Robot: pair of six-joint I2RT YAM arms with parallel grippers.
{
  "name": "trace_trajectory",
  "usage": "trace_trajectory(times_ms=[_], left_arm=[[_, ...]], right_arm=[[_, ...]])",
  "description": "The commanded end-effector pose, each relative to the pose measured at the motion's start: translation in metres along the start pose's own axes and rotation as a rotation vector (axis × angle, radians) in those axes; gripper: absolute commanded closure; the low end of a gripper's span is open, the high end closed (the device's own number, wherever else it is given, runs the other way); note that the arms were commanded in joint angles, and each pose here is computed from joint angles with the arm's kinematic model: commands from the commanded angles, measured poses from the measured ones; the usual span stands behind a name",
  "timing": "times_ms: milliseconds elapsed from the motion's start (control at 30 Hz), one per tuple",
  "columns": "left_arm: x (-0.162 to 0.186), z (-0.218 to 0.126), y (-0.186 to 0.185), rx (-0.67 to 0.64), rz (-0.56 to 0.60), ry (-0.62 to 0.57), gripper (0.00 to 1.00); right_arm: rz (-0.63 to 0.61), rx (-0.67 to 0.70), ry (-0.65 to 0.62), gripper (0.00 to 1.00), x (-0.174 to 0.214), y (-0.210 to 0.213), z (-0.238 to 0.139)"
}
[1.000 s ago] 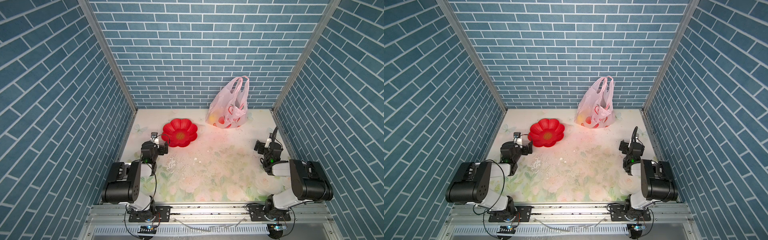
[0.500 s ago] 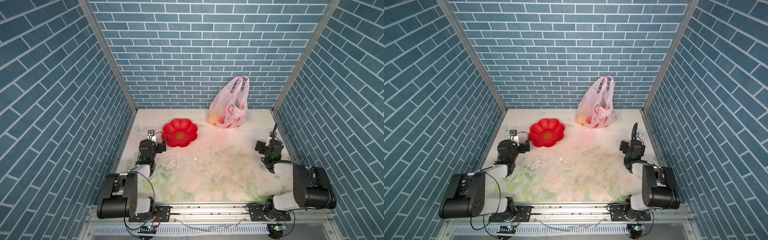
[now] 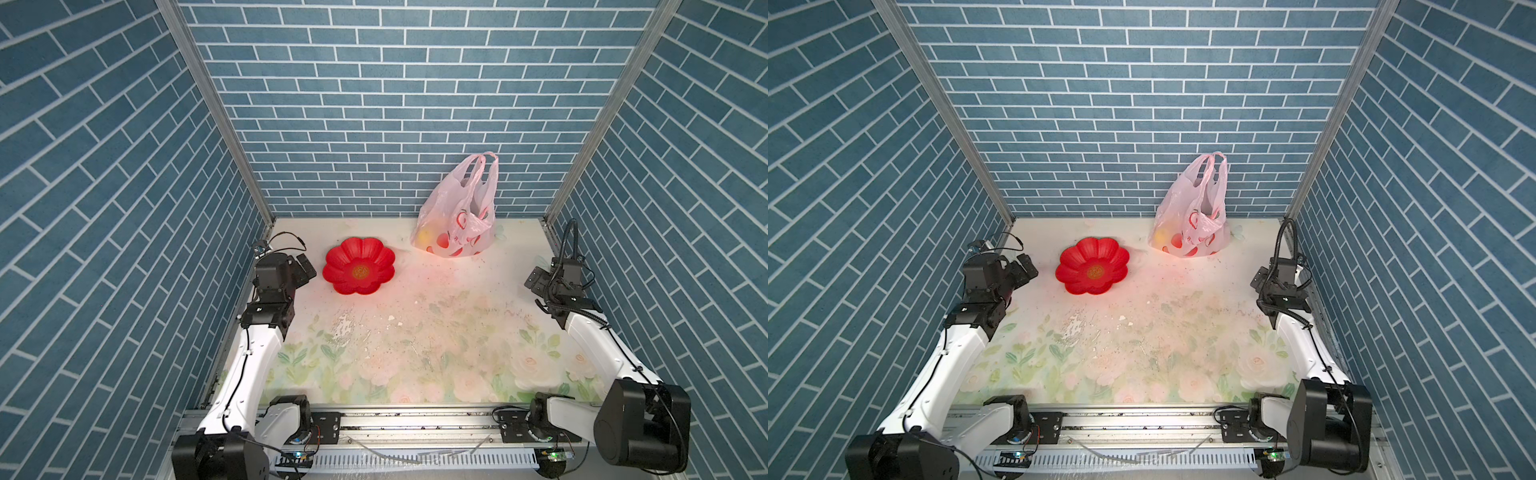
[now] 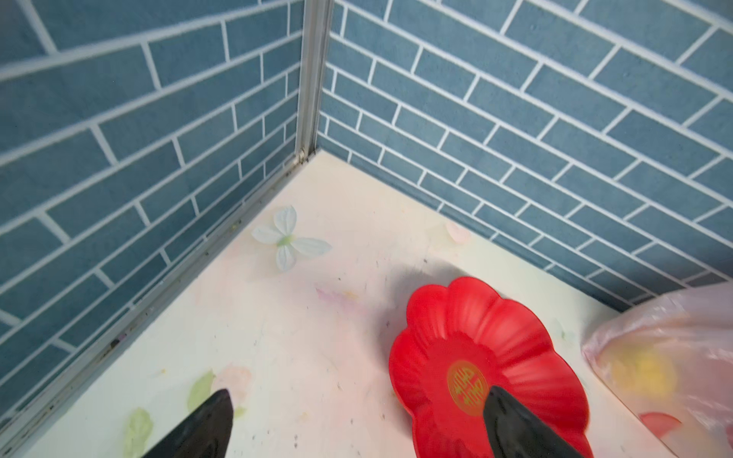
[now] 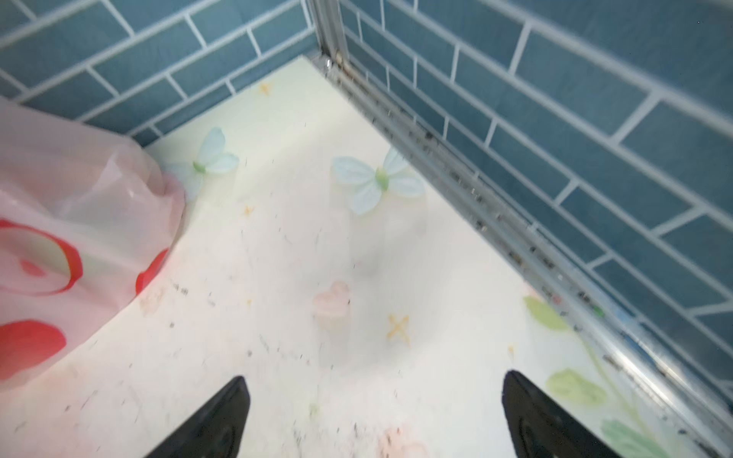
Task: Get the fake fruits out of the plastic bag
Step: 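Reach the right gripper to the red plate rim while the left arm rises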
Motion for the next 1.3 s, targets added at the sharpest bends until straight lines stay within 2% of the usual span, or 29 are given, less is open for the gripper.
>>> trace_trajectory(times_ms=[0,200,333,467,600,933,1267], left_arm=[[0.003,-0.014,-0.013,0.1,-0.006,0.116,0.01],[-0.014,-0.037,-0.029,0.209,0.051,0.128,0.01],[-0.011,-0.041,-0.032,0.241,0.075,0.137,0.01],[-0.003,-0.037,-0.032,0.247,0.067,0.128,0.01],[-0.005,-0.036,-0.038,0.286,0.064,0.117,0.01],[0.009,-0.029,-0.051,0.344,0.088,0.171,0.01],[0.013,-0.025,-0.061,0.383,0.104,0.201,0.0]], right_arm=[[0.034,-0.071,0.232,0.01,0.027,0.021,-0.009],[-0.1,-0.153,0.345,0.01,0.063,0.076,-0.028],[-0.099,-0.256,0.361,0.01,0.086,0.118,-0.043],[-0.099,-0.363,0.385,0.11,0.115,0.162,-0.055],[-0.157,-0.396,0.401,0.14,0.145,0.201,-0.062],[-0.177,-0.476,0.494,0.17,0.201,0.268,-0.044],[-0.152,-0.501,0.565,0.19,0.23,0.304,-0.018]])
Point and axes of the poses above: each gripper's point midway between its finger pads, its own z axis out along the fingers, its own y axis along the line the jaws close on, x = y × z, the point moved 4 cm from there along -z, back along the fingers, and after that the axes turned 15 degrees about z, right-handed, at the moved point
